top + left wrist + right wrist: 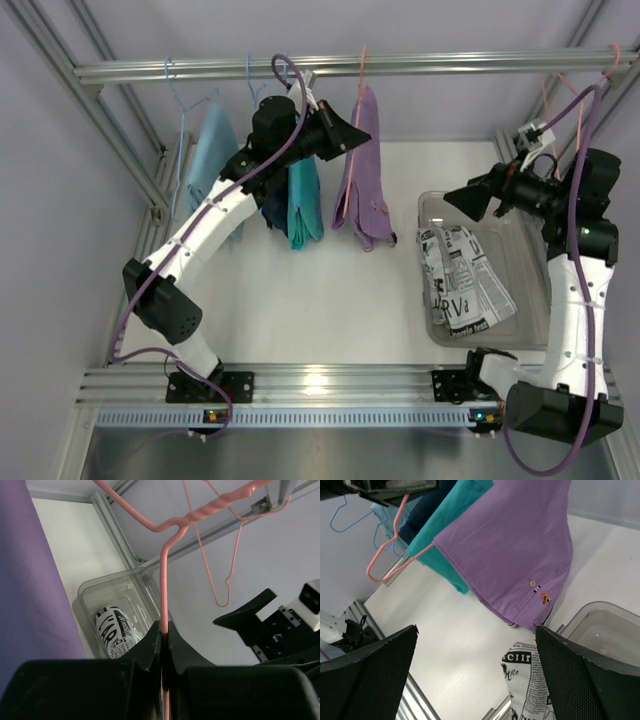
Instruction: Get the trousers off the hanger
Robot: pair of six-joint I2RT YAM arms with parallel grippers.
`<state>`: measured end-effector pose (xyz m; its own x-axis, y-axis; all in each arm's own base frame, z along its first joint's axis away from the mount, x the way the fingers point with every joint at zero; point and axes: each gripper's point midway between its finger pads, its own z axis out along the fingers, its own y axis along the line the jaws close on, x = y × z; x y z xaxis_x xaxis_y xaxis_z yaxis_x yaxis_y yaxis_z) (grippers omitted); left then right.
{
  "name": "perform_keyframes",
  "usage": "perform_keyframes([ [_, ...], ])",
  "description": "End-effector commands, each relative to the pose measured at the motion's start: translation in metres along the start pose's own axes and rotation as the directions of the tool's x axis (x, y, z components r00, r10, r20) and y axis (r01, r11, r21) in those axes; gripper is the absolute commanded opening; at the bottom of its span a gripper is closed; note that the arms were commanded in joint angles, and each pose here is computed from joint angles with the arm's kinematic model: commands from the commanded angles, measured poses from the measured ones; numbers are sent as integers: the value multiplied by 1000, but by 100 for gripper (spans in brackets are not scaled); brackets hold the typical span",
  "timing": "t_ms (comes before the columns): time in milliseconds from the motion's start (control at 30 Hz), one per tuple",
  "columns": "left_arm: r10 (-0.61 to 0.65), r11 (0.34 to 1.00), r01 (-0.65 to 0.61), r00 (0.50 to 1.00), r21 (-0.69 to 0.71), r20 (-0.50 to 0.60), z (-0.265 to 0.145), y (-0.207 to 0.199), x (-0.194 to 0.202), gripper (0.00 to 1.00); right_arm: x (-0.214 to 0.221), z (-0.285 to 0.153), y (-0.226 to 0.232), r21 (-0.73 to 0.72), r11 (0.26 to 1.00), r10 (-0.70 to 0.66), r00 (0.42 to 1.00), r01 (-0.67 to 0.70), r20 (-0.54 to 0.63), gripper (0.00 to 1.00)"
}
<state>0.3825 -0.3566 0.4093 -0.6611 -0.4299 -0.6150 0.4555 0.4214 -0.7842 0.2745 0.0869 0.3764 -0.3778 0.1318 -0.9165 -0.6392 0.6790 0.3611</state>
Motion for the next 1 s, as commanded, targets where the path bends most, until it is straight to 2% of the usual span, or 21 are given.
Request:
perform_keyframes([
  [0,65,960,-113,980,256,189,-37,-100,-57,0,-3,3,19,-52,996,-74,997,76,26,99],
  [133,69,948,-137,970,288,233,-49,-127,-69,0,0,14,23,-29,993,-114,993,115,27,99],
  [233,58,941,-139,964,308,260,-57,-142,-76,0,-2,23,20,44,986,-163,985,160,50,99],
  [400,16,950,-89,972,300,236,-57,-143,-71,0,4,45,50,47,968,-248,964,245,91,100],
  [567,-17,950,-59,971,306,239,-57,-149,-72,0,13,68,48,100,978,-194,975,184,106,99],
  [767,-59,948,-21,970,319,237,-54,-154,-74,0,40,97,53,109,970,-231,964,217,129,99],
  [833,-69,946,-10,970,323,233,-52,-155,-74,0,38,104,55,108,968,-242,955,226,172,99],
  [967,-85,940,-2,967,340,241,-53,-163,-79,0,58,120,52,133,948,-309,933,289,182,100],
])
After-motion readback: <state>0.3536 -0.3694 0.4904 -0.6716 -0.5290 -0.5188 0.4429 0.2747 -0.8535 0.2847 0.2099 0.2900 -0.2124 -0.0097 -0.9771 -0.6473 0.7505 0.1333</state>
